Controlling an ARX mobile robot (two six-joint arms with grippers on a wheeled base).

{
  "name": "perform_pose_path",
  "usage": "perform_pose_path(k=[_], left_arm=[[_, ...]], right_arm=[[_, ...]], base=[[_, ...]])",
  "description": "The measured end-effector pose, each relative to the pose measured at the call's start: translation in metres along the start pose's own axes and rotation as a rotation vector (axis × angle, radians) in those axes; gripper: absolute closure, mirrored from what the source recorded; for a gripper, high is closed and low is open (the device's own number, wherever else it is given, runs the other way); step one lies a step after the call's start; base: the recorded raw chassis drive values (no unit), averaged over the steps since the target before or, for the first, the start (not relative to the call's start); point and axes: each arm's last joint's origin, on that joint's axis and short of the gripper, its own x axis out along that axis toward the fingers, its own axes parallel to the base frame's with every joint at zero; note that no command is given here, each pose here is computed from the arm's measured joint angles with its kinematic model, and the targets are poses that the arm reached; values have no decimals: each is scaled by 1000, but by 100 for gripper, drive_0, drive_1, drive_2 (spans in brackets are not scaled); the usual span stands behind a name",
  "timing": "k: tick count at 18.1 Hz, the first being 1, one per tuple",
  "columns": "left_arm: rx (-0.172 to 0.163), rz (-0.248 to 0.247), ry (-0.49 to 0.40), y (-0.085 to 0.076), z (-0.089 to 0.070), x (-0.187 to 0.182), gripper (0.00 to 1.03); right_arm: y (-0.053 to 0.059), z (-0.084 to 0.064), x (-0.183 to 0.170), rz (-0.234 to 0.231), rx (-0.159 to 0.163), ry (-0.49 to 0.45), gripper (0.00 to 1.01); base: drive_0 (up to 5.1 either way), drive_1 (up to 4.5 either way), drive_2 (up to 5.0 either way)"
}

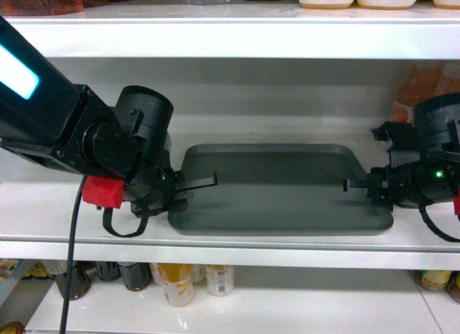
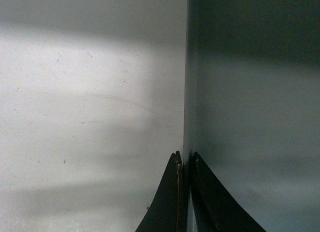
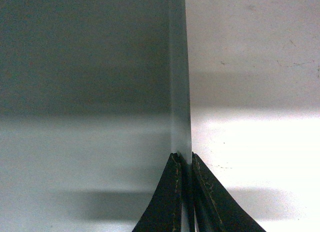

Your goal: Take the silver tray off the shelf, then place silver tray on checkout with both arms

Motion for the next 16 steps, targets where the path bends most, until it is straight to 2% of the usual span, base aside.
perform_pose_path(k=[3,6,8,13,14,16], left_arm=[[-4,-1,-44,2,-8,-7,100],[12,12,-81,2,-25,-22,100],[29,14,-112,0,-30,-41,100],[69,-9,-297,-8,-20,-106,100],[76,-16,-325,-8,-23,-119,100],[92,-14,-354,-5,-41,-143,100]], right_arm=[[0,-11,-9,0,18,-18,98],[0,-24,-28,2,39,-22,98],[0,-31,-48,11,46,-32,98],[4,-20,-111,36,52,-194,98],[5,-21,-128,45,50,-227,98],[5,-33,-166,61,45,-270,98]], base=[[0,0,0],[0,0,0],[0,0,0],[0,0,0],[0,0,0],[0,0,0]])
